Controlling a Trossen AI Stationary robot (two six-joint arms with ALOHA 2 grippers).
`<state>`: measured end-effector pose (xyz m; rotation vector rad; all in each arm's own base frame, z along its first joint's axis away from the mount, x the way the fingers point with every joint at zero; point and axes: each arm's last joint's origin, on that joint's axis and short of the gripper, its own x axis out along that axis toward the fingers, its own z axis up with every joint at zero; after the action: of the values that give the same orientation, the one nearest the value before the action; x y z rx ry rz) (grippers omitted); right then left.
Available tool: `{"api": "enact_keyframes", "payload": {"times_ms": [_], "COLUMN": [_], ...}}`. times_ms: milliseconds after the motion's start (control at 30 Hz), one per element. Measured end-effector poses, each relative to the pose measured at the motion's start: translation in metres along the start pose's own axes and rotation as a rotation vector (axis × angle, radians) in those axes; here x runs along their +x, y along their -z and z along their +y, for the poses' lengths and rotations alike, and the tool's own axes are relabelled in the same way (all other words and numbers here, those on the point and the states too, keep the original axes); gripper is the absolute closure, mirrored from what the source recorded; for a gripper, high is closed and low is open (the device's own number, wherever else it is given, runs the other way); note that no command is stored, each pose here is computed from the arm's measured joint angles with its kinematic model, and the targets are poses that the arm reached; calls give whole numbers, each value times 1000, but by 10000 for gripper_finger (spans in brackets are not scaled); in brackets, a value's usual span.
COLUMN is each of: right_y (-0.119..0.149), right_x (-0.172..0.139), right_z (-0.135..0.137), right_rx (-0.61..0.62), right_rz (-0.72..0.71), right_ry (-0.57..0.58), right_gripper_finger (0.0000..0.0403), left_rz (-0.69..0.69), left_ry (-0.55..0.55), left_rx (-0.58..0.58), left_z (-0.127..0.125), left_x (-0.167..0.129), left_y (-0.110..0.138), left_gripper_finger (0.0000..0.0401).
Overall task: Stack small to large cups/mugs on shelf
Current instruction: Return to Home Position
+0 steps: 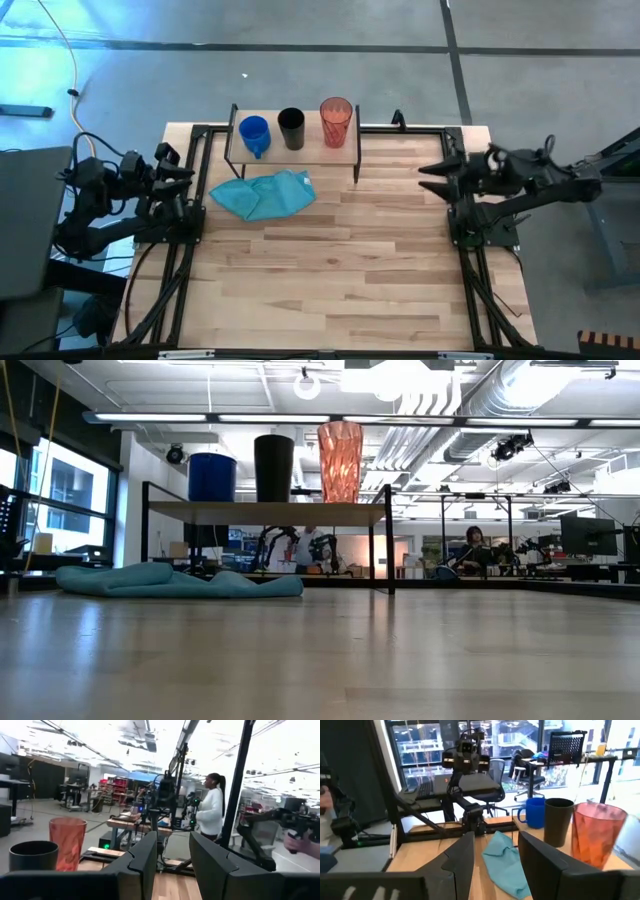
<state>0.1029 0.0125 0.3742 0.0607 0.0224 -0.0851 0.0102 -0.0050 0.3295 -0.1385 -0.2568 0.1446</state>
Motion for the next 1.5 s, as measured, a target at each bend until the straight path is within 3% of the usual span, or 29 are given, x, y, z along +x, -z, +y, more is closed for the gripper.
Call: {"api": "enact_keyframes", "payload": {"times_ms": [267, 500, 867, 1500], "right_y": [47, 73, 82, 95], "right_x": [19, 17, 12, 48], "right_z": [3, 8, 7, 16], "right_rx": [2, 7, 79, 125], "right_rz": [-127, -348, -357, -255], "right_ry": [-20, -292, -442, -459], "right_gripper_finger": [258, 258, 258, 258], "left_rz": [-6, -54, -159, -203], "left_ry": [4, 14, 82, 139], "left_rx": [5, -9, -81, -143], "left_z": [2, 12, 24, 25], "left_x": [4, 18, 34, 36], "left_y": [4, 22, 51, 57], "left_gripper_finger": [295, 295, 295, 295]}}
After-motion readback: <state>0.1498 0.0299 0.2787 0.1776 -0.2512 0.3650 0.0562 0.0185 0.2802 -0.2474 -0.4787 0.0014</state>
